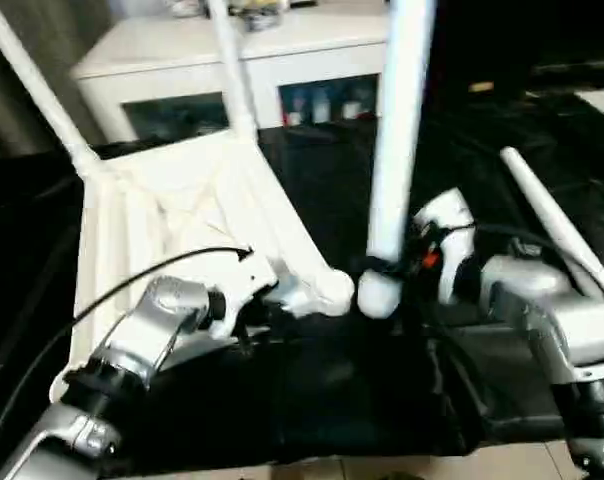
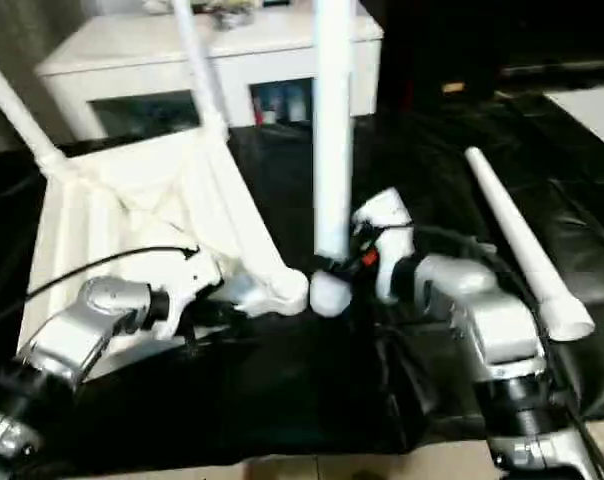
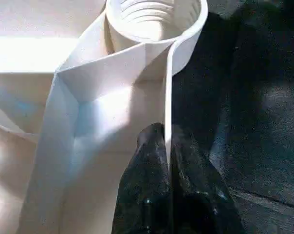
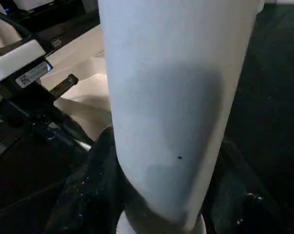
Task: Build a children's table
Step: Insert table leg to table base
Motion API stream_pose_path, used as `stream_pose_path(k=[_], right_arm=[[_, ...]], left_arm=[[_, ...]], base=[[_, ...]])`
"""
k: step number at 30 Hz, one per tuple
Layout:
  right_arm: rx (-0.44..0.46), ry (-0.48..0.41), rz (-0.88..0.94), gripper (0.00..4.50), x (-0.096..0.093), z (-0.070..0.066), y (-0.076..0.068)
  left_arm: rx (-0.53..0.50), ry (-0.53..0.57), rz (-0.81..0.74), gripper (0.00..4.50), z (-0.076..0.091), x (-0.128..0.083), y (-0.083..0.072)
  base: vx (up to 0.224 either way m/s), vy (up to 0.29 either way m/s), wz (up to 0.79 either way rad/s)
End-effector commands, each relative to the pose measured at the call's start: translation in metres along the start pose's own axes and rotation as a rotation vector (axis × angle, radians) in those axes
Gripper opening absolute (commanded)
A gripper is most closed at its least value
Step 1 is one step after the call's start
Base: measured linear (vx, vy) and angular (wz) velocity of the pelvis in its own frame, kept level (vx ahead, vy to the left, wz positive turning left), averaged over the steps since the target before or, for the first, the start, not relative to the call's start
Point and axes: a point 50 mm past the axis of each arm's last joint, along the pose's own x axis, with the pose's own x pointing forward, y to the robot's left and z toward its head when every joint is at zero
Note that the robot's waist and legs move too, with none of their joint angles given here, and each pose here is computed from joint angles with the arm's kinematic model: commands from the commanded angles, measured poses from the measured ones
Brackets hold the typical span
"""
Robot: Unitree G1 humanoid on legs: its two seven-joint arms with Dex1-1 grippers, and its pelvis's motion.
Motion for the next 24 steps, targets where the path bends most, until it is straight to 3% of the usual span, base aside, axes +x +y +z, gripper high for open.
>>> stream_pose_path(k=[1,10,18,24], right_arm=[[0.012,-0.015,0.006,1.86,0.005,0.0,0.004],[0.097,-0.155,-0.032,1.86,0.037,0.012,0.002],[0.164,-0.244,0.041,1.86,0.039,0.028,0.006],[0.18,-0.246,0.086,1.86,0.041,0.027,0.009]], left_arm=[[-0.002,0.017,0.023,0.0,-0.003,-0.004,0.003],[0.011,-0.036,0.019,0.0,0.007,-0.002,0.002],[0.028,-0.092,0.009,0.0,0.01,-0.001,-0.003],[0.05,-0.124,0.023,0.0,0.011,0.001,-0.003]], base=[[0.0,0.0,0.0],[0.0,0.0,0.0],[0.0,0.0,0.0],[0.0,0.0,0.0]])
